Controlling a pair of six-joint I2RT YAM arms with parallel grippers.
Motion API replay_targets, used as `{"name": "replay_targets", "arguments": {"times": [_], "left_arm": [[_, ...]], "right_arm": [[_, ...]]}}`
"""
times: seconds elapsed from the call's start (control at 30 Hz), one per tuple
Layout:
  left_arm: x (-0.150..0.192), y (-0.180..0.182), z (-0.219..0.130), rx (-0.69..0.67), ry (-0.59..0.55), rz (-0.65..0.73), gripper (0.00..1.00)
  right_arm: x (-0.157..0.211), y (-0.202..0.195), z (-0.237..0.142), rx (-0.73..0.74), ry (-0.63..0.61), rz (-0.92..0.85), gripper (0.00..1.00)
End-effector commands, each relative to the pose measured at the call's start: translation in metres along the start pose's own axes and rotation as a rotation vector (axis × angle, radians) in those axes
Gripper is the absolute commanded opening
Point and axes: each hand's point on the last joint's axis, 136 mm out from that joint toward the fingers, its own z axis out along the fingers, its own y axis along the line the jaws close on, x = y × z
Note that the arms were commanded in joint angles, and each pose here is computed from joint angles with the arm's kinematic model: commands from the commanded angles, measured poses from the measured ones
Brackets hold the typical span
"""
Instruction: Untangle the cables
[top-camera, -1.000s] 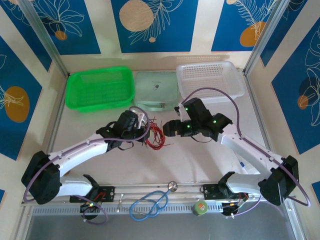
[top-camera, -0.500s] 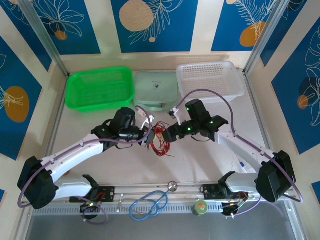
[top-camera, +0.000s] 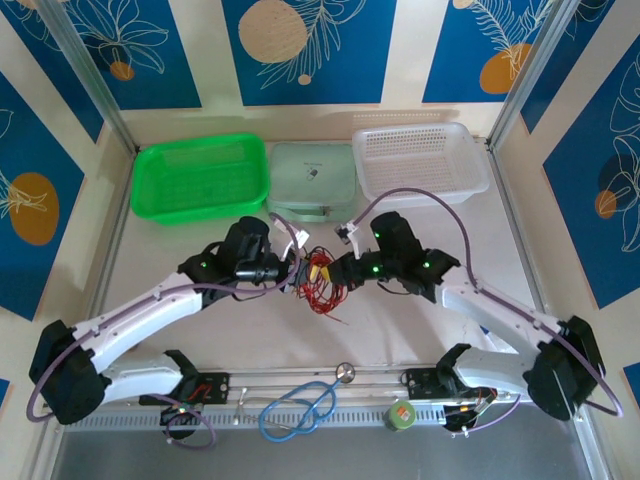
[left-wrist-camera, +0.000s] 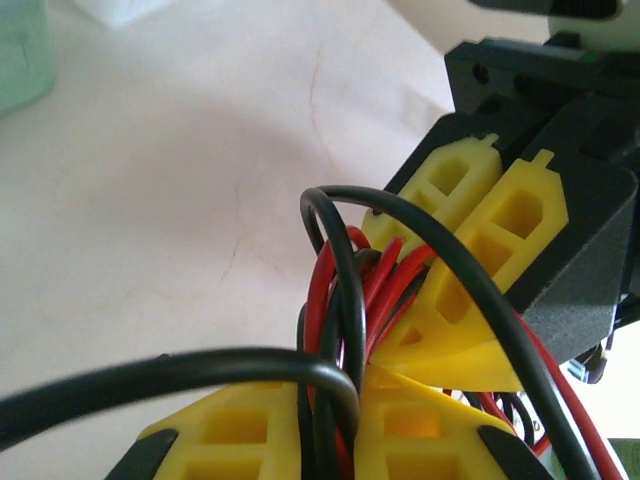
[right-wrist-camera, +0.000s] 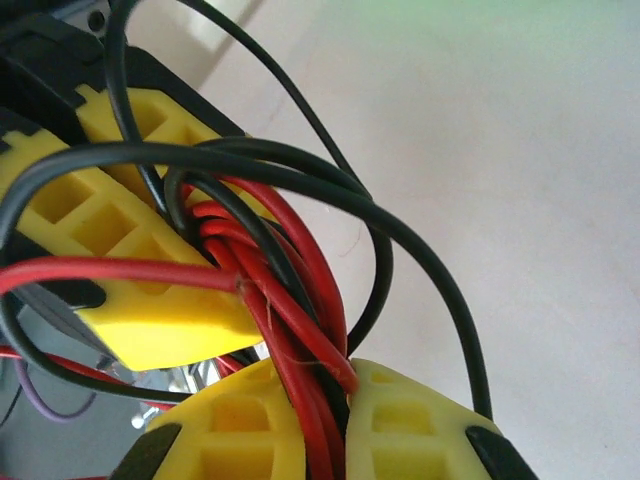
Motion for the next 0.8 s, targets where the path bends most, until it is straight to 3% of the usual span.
{"name": "replay_targets", "arguments": {"times": [0.0, 0.17, 0.37, 0.47, 0.6, 0.77], "left_arm": [[-0.002, 0.067, -0.027, -0.361, -0.074, -0.098, 0.02], [0.003, 0.094, -0.045, -0.511, -0.145, -0.188, 0.08], [0.019, 0.123, -0.061, -0.668, -0.165, -0.323, 0.57], [0.022, 0.129, -0.066, -0.704, -0.163, -0.349, 0.71], [0.005, 0.111, -0.059, -0.591, -0.175, -0.289, 0.77], [-0.023, 0.042, -0.031, -0.197, -0.104, -0.098, 0.79]], "right_arm": [[0.01, -0.017, -0.019, 0.107, -0.039, 0.152, 0.0], [0.026, -0.039, -0.023, 0.215, -0.032, 0.309, 0.0], [0.044, -0.065, -0.024, 0.355, -0.028, 0.519, 0.0], [0.047, -0.067, -0.021, 0.365, -0.019, 0.497, 0.0], [0.04, -0.05, -0.016, 0.301, 0.015, 0.291, 0.0], [0.029, -0.025, -0.021, 0.202, 0.064, 0.021, 0.0]]}}
